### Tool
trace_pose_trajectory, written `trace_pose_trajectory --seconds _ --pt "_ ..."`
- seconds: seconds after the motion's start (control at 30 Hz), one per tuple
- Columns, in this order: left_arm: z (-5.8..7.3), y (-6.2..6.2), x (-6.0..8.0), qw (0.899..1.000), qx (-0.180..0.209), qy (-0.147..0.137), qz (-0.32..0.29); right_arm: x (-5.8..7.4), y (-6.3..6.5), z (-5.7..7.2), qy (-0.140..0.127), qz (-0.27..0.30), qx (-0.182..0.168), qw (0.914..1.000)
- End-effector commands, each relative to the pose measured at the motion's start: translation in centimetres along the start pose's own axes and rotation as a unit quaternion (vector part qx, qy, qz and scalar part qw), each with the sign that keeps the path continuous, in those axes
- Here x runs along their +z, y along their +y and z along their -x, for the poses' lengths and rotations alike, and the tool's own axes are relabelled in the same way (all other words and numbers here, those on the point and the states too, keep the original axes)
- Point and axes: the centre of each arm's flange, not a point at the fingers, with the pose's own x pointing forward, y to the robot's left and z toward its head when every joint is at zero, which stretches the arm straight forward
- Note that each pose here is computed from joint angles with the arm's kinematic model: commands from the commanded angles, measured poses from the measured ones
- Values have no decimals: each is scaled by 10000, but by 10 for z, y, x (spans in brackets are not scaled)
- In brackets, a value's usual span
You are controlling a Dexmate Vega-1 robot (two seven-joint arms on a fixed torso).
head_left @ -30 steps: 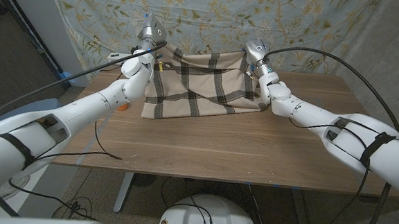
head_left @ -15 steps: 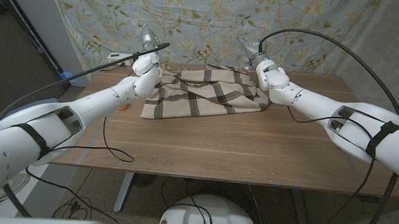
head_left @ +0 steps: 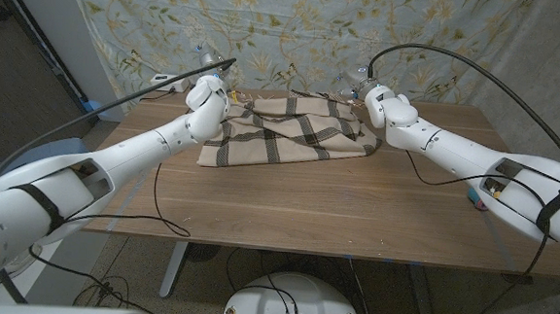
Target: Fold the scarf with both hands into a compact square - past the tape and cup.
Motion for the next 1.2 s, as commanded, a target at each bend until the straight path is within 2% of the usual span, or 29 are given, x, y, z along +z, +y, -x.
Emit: trace_pose_trajectory --seconds 0.03,0.37,0.57,0.77,1.0,1.2 --pt "27 -1 -5 9851 -301 -682 1547 8 8 29 -292 -416 335 9981" --pt "47 -11 -8 9679 -606 -1146 2155 19 23 44 -568 -1046 618 9910" --pt "61 -14 -8 9565 -707 -1446 2433 22 34 48 -662 -1517 880 9823" --pt "72 -18 -5 9392 -1039 -1811 2726 28 42 54 -757 -1596 951 9797" --pt "86 -25 0 9336 -1386 -2040 2600 35 52 63 -799 -1590 1122 9776" --pt "96 -30 5 9332 -1551 -2213 2369 40 58 67 -840 -1567 1210 9766"
